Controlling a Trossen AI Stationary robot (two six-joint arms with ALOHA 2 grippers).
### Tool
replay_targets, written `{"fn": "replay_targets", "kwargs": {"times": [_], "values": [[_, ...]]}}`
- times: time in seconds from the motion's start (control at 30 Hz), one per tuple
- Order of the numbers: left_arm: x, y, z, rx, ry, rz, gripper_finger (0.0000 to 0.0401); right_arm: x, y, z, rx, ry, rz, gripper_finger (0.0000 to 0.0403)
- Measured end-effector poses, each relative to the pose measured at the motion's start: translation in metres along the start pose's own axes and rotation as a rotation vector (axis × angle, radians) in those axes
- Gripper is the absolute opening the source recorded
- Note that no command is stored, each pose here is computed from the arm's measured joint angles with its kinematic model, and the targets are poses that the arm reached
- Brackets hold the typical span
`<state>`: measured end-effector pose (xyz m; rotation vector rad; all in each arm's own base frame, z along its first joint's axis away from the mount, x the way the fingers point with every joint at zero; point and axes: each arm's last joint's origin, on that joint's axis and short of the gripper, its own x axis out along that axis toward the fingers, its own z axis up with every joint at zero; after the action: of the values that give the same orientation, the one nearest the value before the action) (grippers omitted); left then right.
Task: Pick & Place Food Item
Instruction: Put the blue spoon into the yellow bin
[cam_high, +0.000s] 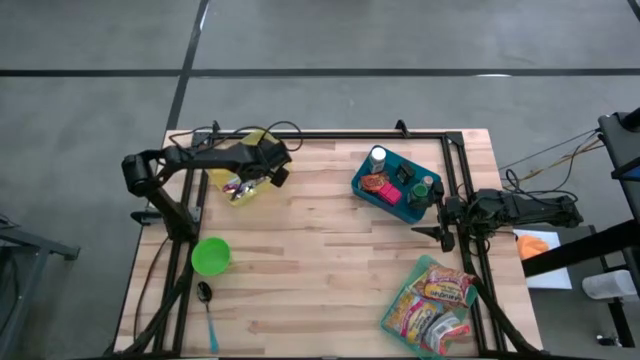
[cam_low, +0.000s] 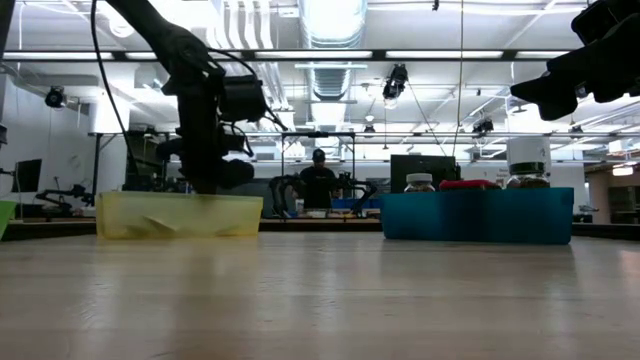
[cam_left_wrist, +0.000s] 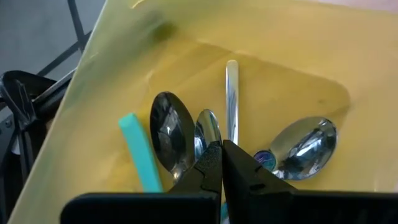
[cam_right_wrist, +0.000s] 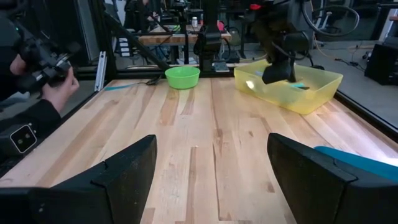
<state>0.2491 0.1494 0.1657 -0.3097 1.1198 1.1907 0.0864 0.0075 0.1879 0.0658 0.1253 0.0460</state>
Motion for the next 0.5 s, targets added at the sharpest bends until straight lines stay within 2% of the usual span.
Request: {"fn": "replay_targets", "kwargs": {"times": [0.17,0.5], "values": [[0.0046,-0.0010,-0.0044,-0.008,-0.004,-0.016,0.0016,0.0000,0.0000,0.0000,0.000,0.000,0.000,0.0303],[0.0067,-0.0013,-0.0070,0.010,0.031,-0.070,0.0110,0.0000,0.0000,0.0000,0.000,0.000,0.000,0.0303]]}}
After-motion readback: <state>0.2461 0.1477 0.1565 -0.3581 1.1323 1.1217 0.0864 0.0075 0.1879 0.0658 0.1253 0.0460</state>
